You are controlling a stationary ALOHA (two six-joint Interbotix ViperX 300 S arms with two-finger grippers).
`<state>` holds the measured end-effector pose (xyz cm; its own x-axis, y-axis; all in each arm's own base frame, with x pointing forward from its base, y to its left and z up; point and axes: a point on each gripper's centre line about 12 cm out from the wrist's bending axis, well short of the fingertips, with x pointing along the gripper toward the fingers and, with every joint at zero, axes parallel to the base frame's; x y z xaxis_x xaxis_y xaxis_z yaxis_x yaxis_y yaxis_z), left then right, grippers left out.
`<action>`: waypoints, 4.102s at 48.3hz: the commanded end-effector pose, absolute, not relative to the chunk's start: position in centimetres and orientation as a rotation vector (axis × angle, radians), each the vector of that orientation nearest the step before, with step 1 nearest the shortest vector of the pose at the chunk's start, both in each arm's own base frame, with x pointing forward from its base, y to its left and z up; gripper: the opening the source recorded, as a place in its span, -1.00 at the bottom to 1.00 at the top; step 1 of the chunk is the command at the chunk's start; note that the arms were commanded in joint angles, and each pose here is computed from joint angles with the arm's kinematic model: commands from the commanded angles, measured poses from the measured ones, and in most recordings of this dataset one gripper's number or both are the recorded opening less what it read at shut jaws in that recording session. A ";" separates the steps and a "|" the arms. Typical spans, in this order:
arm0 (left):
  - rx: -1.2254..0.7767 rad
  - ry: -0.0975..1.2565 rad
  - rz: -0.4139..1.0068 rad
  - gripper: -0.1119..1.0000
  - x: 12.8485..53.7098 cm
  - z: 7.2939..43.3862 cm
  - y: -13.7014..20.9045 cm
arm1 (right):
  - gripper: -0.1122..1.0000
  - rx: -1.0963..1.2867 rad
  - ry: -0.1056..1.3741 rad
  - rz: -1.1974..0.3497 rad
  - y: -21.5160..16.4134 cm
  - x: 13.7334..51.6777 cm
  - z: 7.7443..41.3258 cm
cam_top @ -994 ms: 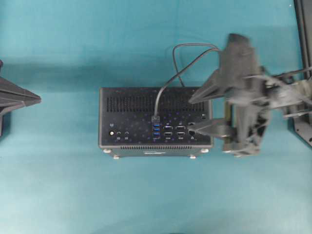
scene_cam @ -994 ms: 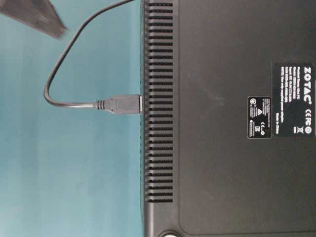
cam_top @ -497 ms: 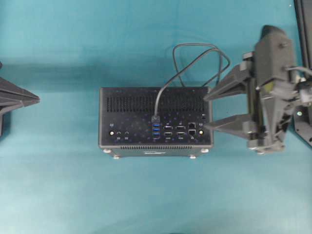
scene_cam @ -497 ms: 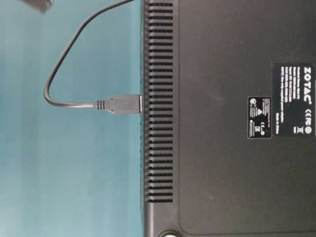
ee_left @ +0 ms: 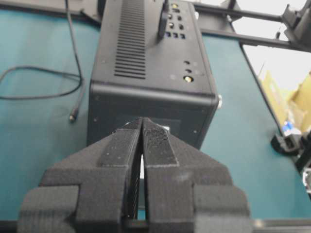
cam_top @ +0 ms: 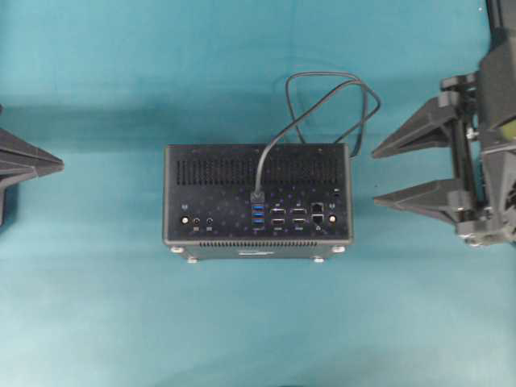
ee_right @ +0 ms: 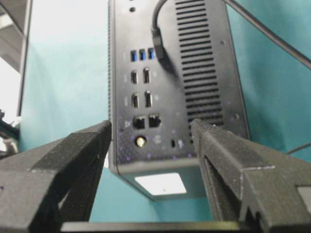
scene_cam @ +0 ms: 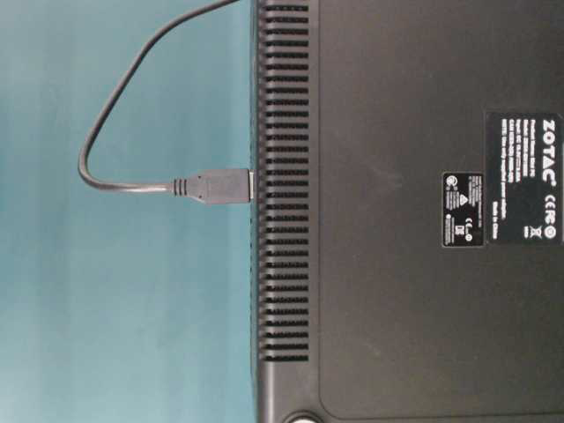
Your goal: Insert the USB into the PC box with both arms.
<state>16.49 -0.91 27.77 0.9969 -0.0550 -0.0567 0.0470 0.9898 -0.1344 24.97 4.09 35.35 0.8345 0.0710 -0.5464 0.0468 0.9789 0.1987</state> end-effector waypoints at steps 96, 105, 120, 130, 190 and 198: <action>-0.127 0.031 -0.053 -0.80 16.6 28.8 -0.9 | 0.53 0.188 0.502 0.019 2.6 18.9 34.1; -0.127 0.026 -0.054 -0.80 16.5 28.9 -0.9 | 0.53 0.173 0.497 0.013 2.5 18.8 34.1; -0.127 0.020 -0.054 -0.80 16.5 29.0 -0.9 | 0.53 0.174 0.492 0.013 2.5 18.8 34.1; -0.127 0.023 -0.054 -0.80 16.5 28.9 -0.9 | 0.53 0.174 0.492 0.013 2.5 18.7 34.2; -0.127 0.028 -0.054 -0.80 16.6 28.8 -0.9 | 0.53 0.174 0.498 0.011 2.4 18.7 34.1; -0.127 0.026 -0.054 -0.80 16.6 28.8 -0.9 | 0.53 0.173 0.499 0.011 2.4 18.7 34.1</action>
